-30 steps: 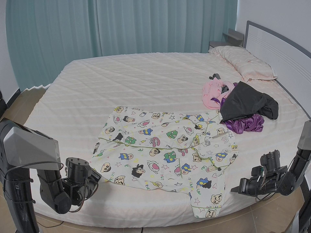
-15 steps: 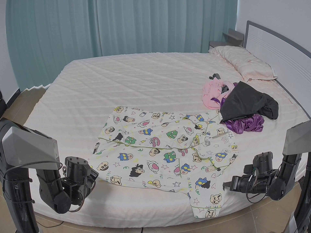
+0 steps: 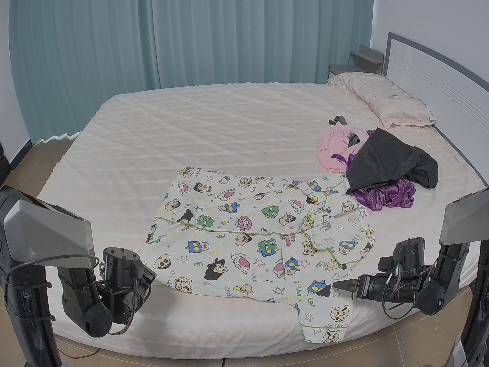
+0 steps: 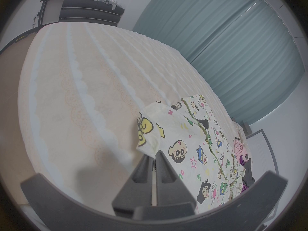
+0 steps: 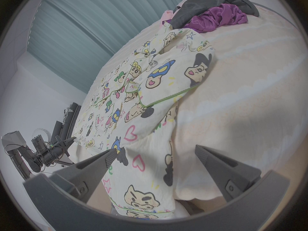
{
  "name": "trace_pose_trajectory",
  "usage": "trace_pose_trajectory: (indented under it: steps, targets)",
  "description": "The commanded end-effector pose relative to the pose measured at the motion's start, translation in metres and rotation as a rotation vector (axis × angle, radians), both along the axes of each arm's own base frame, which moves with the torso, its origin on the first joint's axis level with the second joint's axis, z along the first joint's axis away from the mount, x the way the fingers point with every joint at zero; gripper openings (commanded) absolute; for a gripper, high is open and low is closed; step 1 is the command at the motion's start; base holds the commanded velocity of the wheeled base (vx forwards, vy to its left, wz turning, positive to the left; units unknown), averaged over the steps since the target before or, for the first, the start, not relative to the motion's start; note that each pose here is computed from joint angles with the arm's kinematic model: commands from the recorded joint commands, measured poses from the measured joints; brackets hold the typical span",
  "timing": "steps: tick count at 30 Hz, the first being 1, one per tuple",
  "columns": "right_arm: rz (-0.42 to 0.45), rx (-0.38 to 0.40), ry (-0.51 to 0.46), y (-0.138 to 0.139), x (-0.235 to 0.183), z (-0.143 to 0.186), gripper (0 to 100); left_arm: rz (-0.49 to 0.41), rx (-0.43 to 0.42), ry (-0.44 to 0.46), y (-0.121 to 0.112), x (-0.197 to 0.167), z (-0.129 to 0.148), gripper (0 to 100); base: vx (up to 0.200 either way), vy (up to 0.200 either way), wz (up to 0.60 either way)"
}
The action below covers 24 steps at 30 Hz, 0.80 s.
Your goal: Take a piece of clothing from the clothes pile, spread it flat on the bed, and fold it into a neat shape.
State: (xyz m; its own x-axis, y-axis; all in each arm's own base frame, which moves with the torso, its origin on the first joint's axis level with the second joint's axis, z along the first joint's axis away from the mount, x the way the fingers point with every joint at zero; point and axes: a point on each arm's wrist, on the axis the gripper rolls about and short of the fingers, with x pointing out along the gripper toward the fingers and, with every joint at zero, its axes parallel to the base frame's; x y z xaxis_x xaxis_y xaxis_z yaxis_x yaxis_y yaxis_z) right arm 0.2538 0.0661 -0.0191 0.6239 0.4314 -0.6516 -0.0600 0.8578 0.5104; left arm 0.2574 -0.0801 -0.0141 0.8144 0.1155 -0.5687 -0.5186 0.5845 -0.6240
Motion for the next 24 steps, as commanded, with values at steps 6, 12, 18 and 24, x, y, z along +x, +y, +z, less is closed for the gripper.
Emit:
trace_pose_trajectory:
  steps: [6,12,18,24]
  targets:
    - [0.036,0.002,-0.012,0.014,0.014,-0.009,0,0.001,0.0,0.0,0.0,0.0,0.0,0,0.0,0.0,0.0]
    - [-0.016,0.011,-0.038,0.004,0.022,-0.007,0,-0.002,0.001,0.002,0.0,0.0,-0.001,0,0.0,0.0,0.0]
    - [-0.098,0.047,-0.152,-0.013,0.036,0.005,0,-0.003,0.002,0.003,0.0,-0.001,-0.001,0,0.0,0.0,0.0]
    - [-0.13,0.071,-0.225,-0.018,0.045,0.01,0,-0.018,0.004,0.011,-0.004,-0.003,-0.002,0,0.0,0.0,0.0]
